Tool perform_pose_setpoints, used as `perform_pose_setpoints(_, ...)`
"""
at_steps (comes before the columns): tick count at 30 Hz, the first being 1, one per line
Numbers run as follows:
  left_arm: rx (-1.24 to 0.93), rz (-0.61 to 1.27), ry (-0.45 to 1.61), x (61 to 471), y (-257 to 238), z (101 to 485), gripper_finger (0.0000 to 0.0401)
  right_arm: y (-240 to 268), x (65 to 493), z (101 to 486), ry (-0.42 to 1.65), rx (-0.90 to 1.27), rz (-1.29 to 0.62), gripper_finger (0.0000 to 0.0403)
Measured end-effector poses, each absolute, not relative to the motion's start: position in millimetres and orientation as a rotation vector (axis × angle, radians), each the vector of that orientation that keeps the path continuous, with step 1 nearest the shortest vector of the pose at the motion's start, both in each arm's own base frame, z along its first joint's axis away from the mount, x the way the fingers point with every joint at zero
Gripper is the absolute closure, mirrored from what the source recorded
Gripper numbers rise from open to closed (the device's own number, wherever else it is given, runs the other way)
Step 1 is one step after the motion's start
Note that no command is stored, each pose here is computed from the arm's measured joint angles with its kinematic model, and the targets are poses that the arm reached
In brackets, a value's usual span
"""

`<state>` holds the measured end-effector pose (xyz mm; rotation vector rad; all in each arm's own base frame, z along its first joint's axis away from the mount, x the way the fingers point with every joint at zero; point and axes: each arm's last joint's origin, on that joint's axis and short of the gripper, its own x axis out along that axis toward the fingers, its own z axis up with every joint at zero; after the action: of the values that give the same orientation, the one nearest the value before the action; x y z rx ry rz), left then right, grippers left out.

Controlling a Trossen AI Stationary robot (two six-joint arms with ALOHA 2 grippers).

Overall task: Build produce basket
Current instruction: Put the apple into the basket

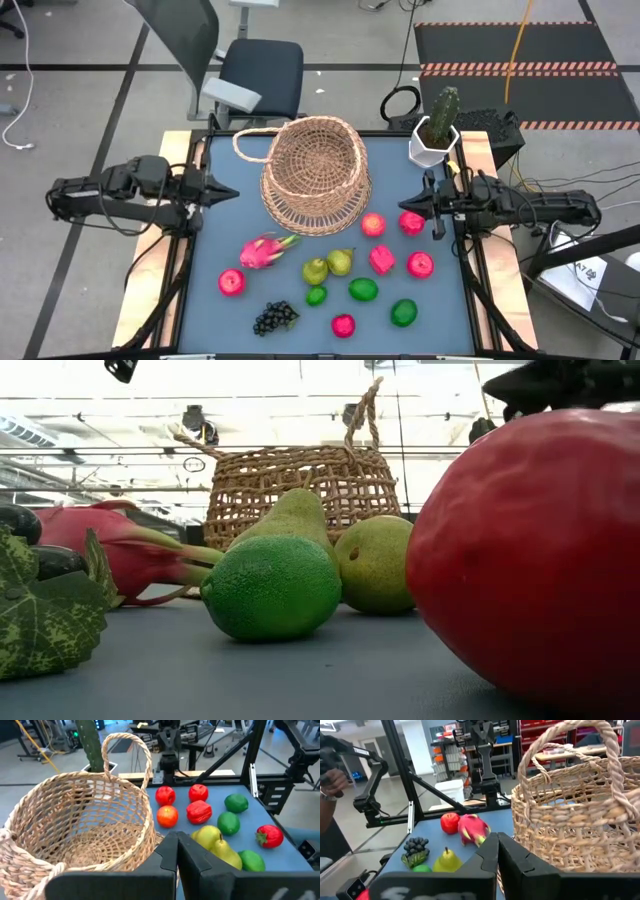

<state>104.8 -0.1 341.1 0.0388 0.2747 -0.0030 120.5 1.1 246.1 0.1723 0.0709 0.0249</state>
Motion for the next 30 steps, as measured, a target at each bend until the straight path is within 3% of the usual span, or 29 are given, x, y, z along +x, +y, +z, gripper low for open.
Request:
perform_pose_setpoints(6,0.045,-0.005,0.343,108.9,0.0,371.4,0.0398,1.1,131.2,262.8,0.094,0.173,0.023,0.0403)
perform_pose_setpoints(19,-0.026,-0.026,0.61,122.1,-5.2,427.6,0.0398,1.1,135.4,260.1,0.129,0.173,0.019,0.0403)
perform_pose_setpoints(30,-0.081,-0.124,0.852,161.3,-47.4,421.7,0.0398,1.0,135.4,260.3,0.128,0.169,0.019,0.0403)
